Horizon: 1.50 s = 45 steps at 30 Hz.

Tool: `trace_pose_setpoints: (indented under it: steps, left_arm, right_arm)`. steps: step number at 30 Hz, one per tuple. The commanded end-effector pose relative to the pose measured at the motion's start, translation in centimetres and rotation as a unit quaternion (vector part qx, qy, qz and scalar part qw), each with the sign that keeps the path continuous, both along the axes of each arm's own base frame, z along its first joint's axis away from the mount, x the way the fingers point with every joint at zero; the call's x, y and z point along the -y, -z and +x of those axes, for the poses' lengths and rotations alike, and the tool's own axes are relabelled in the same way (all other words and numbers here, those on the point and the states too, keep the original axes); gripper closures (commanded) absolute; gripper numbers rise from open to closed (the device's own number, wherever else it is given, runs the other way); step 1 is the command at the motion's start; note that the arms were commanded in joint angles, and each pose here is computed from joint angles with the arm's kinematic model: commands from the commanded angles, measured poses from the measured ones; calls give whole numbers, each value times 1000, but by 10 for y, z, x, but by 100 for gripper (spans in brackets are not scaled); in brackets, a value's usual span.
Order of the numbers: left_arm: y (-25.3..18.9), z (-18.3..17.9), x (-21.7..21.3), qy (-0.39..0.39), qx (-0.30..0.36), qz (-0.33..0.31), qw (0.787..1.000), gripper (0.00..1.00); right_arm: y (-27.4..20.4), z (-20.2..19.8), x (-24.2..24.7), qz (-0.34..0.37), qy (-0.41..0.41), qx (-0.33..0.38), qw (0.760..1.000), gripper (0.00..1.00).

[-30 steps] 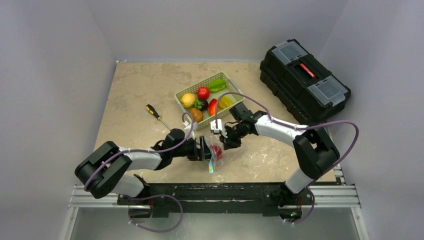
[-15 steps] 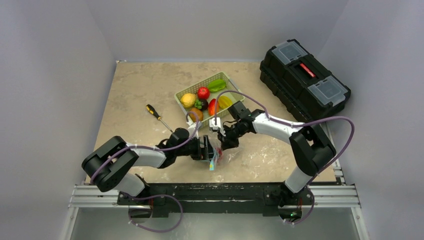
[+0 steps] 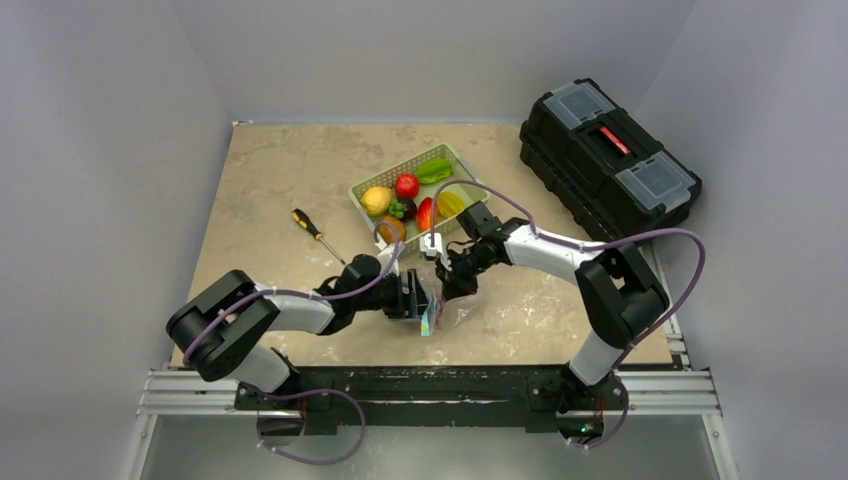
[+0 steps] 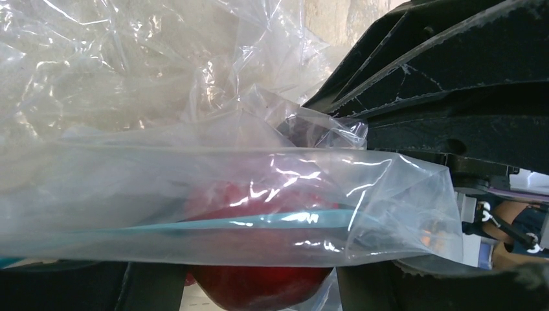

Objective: Open the zip-top bag and remove the fake food
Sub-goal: Pick up the fake fruit from the zipper food storage bag.

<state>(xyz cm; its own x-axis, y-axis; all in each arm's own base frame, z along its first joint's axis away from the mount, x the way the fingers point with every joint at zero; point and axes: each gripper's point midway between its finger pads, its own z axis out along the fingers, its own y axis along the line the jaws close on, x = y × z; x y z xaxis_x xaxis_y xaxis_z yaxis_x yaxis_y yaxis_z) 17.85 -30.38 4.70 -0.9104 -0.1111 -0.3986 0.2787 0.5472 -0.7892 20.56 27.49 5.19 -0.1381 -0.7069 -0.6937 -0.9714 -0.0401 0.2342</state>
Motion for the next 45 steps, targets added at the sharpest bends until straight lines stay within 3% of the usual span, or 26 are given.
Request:
trace_pose_setpoints:
  steps: [1, 6, 20, 45]
  left_arm:
    - [-28, 8, 1, 0, 56, -6, 998, 90]
    - [-39, 4, -14, -3, 85, 14, 996, 100]
    - [-57, -4, -33, -5, 125, 17, 992, 100]
    - [-79, -13, -77, -38, 157, 83, 983, 100]
  right_arm:
    - [-22, 18, -2, 22, 3, 53, 998, 100]
    - [-14, 26, 17, -14, 2, 105, 994, 100]
    - [-23, 41, 66, -63, -5, 171, 983, 100]
    - [-31, 66, 96, -77, 57, 179, 979, 100]
